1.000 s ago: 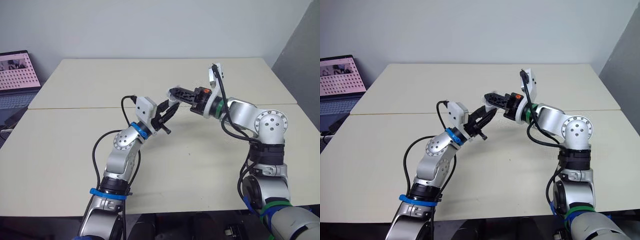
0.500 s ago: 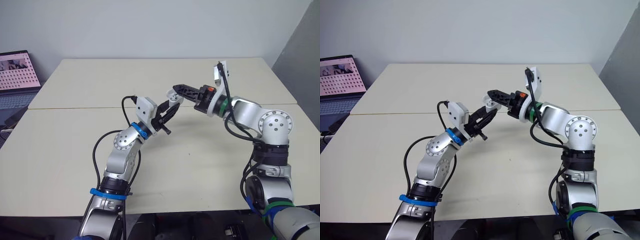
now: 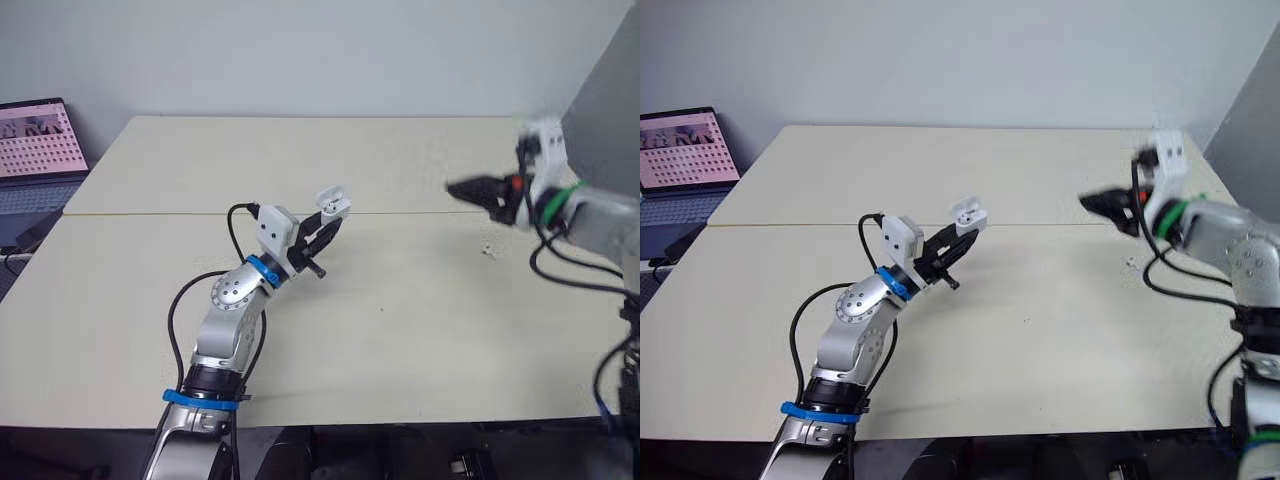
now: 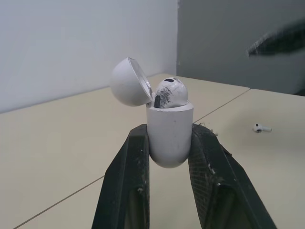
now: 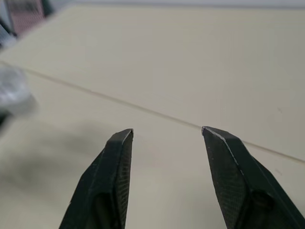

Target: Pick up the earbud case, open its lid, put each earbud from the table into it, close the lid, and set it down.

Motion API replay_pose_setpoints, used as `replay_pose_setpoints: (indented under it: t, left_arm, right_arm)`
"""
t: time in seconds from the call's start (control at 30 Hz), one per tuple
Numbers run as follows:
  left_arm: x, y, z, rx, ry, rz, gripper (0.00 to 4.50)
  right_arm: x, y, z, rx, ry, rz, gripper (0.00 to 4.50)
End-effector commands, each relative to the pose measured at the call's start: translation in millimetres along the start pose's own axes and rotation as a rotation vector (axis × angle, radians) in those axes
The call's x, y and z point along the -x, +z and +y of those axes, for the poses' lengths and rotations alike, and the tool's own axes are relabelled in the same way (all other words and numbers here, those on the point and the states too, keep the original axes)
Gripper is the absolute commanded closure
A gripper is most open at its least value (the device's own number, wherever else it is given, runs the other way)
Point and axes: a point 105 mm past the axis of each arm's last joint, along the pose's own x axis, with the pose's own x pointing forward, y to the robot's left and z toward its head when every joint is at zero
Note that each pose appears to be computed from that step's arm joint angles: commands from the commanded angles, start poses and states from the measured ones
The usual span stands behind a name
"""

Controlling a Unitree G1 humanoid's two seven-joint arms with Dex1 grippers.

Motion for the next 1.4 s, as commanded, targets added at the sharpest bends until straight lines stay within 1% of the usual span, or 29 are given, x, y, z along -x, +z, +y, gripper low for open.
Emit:
replay_pose_setpoints:
  t: [0.03,0.17,0.3,0.63,0.83,0.93,1.0,1.03,1.07,1.13,1.17,1.3,1.33,1.4]
  left_arm:
    - [-5.1,19.3,-5.0,-0.029,-0.026,-0.066,3.75]
    - [-7.0,21.2,-5.5,-0.035,-0.031,-0.070,3.75]
    - [-5.7,21.5,-4.9,-0.038,-0.031,-0.067,3.75]
    - [-5.8,22.6,-5.1,-0.039,-0.035,-0.062,3.75]
    - [-4.9,23.4,-3.7,-0.043,-0.033,-0.059,3.75]
    - [-4.2,22.6,-3.1,-0.042,-0.032,-0.056,3.75]
    - [-4.4,22.6,-3.6,-0.040,-0.032,-0.056,3.75]
    - [-4.7,22.7,-4.0,-0.038,-0.032,-0.057,3.75]
    - [-5.0,22.9,-4.5,-0.036,-0.033,-0.058,3.75]
    - [-6.1,22.9,-5.4,-0.032,-0.035,-0.060,3.75]
    - [-6.5,22.8,-5.7,-0.030,-0.036,-0.060,3.75]
    - [-8.4,23.0,-8.3,-0.020,-0.041,-0.064,3.75]
    - [-8.6,23.1,-8.8,-0.020,-0.040,-0.065,3.75]
    - [-7.6,23.0,-8.3,-0.019,-0.036,-0.068,3.75]
  right_arm:
    - [-1.1,-9.6,-18.9,0.153,-0.044,0.018,1.25]
    - [-8.8,-38.3,-41.4,0.183,-0.096,0.084,1.25]
    - [-11.8,-55.6,-58.1,0.164,-0.125,0.114,1.25]
    - [-20.2,-85.0,-78.3,0.105,-0.152,0.174,1.25]
    - [-20.7,-90.4,-79.5,0.067,-0.128,0.183,1.25]
    - [-20.9,-91.5,-79.1,0.058,-0.120,0.182,1.84]
    - [-20.7,-91.8,-78.6,0.058,-0.113,0.180,2.47]
    - [-20.9,-91.6,-77.9,0.059,-0.107,0.177,2.89]
    - [-21.2,-91.2,-77.1,0.060,-0.102,0.175,3.19]
    - [-21.3,-89.6,-77.0,0.066,-0.099,0.172,3.94]
    - [-21.0,-88.9,-77.5,0.067,-0.099,0.172,4.11]
    - [-13.3,-85.4,-78.6,0.113,-0.073,0.191,4.11]
    - [-10.2,-84.3,-76.5,0.148,-0.048,0.203,4.11]
    - [0.9,-82.6,-62.9,0.260,0.068,0.260,4.11]
